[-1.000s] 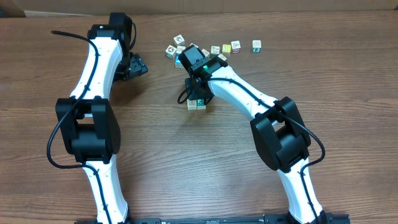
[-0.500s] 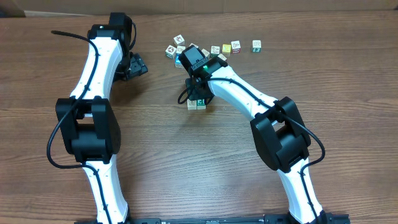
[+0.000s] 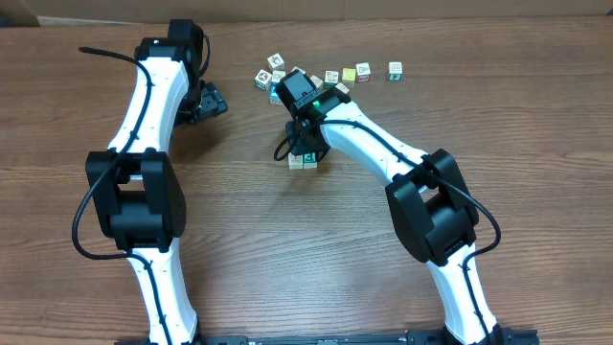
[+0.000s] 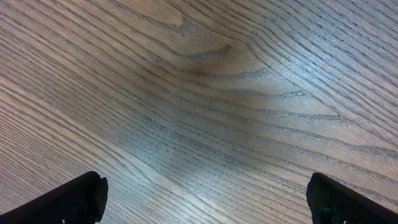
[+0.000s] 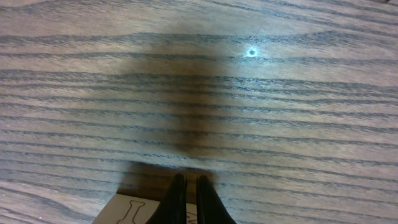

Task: Form a horizontal line
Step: 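Hold the right gripper down on the blocks, adjusting their position, then lift the right gripper and move it up to the block cluster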

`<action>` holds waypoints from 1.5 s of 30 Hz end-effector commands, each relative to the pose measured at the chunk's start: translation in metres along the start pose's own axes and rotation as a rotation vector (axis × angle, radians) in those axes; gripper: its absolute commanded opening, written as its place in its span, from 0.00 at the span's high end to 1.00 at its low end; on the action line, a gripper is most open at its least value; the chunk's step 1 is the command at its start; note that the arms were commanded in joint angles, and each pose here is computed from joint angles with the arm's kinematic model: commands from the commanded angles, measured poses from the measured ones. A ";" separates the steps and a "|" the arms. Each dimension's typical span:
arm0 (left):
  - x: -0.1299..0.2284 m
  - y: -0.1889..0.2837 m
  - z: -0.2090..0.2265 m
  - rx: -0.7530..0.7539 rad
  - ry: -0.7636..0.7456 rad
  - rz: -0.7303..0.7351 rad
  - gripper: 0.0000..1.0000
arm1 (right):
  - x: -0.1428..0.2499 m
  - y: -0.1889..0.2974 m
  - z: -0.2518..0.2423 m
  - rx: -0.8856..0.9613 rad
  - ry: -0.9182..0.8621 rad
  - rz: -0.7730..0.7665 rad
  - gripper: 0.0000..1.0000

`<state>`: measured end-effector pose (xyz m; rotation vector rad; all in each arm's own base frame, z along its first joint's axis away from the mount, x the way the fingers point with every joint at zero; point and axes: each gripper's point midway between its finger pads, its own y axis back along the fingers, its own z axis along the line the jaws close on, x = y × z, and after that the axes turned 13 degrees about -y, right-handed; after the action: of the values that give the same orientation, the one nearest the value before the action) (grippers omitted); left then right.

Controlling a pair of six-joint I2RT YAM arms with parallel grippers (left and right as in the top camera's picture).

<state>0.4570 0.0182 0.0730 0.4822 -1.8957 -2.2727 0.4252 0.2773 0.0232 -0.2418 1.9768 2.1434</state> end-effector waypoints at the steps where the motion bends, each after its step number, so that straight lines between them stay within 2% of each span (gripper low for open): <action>1: -0.008 0.014 0.003 0.004 0.005 -0.040 0.00 | -0.001 -0.002 -0.004 0.014 0.012 -0.003 0.96; 45: -0.008 0.014 0.002 0.004 0.003 -0.040 0.00 | 0.000 -0.002 -0.005 0.023 0.053 0.000 0.96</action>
<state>0.4570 0.0182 0.0730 0.4822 -1.8957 -2.2727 0.4238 0.2750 0.0227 -0.2892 2.0167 2.1468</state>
